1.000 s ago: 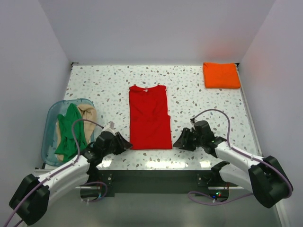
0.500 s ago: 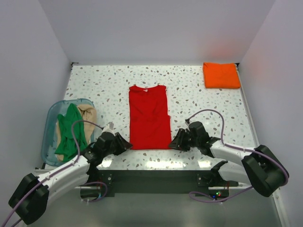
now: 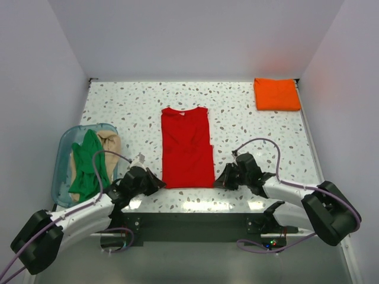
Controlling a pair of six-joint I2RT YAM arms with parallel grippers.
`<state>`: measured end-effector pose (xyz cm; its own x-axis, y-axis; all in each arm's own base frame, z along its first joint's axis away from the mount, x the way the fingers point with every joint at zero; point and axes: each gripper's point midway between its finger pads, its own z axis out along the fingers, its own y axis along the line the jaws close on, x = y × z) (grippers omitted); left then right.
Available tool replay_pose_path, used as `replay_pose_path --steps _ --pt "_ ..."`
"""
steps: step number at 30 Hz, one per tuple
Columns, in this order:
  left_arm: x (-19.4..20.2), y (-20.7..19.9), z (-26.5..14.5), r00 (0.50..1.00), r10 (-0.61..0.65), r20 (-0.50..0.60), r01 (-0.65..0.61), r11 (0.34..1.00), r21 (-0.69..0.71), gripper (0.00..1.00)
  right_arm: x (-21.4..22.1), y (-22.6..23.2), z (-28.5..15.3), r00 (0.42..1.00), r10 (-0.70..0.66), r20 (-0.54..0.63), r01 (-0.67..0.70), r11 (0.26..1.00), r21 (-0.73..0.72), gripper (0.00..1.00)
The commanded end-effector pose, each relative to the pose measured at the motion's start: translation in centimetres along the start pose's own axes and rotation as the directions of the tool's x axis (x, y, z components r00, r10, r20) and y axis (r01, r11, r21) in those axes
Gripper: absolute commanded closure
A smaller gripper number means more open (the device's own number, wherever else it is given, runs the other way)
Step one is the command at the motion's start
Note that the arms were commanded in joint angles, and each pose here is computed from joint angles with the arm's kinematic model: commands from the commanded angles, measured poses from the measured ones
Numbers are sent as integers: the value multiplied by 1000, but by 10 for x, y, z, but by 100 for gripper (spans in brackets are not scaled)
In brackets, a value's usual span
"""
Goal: Fold and stack the t-shirts
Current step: Fold the tshirt
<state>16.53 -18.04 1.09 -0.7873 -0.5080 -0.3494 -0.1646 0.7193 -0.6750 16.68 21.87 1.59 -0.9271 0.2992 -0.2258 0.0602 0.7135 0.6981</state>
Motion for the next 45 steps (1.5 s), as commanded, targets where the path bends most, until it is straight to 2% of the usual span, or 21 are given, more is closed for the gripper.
replay_pose_path --steps 1,8,11,20,24,29,35,36,40,42,44,45 --pt "10 21 -5 999 36 -35 -39 995 -87 100 -1 1 -6 1000 -28 12 28 1000 8 98" --pt "12 -3 -25 995 83 -63 -85 996 -28 100 9 7 -31 996 -84 -15 84 996 -7 100" --pt "6 -20 -36 994 95 -48 -95 995 14 100 7 13 -46 993 -116 10 117 993 -11 100" --pt "-37 -82 -56 990 122 69 -128 988 86 100 -30 51 -66 975 -197 99 198 980 6 100" --pt "-55 -99 -47 984 145 106 -150 988 44 100 -61 80 -70 961 -227 160 227 974 18 100" --pt "-103 -131 -44 972 137 190 -149 988 50 100 -104 101 -64 951 -232 204 227 973 50 100" --pt "-160 -151 -24 963 146 225 -158 987 35 100 -168 129 -55 945 -216 245 217 976 23 100" --pt "-161 -150 -12 969 153 196 -162 986 31 100 -185 138 -59 941 -209 267 216 976 5 100" --pt "-201 -165 6 966 131 225 -144 989 40 100 -225 138 -32 950 -194 244 194 981 22 100" --pt "-223 -162 20 967 107 230 -118 992 34 100 -248 154 -28 946 -199 255 207 978 -4 100" --pt "-244 -156 28 965 86 250 -96 995 31 100 -260 143 -4 959 -182 216 182 983 18 100" --pt "-252 -156 39 968 82 236 -92 995 30 100 -277 158 -6 951 -192 243 199 980 -5 100"
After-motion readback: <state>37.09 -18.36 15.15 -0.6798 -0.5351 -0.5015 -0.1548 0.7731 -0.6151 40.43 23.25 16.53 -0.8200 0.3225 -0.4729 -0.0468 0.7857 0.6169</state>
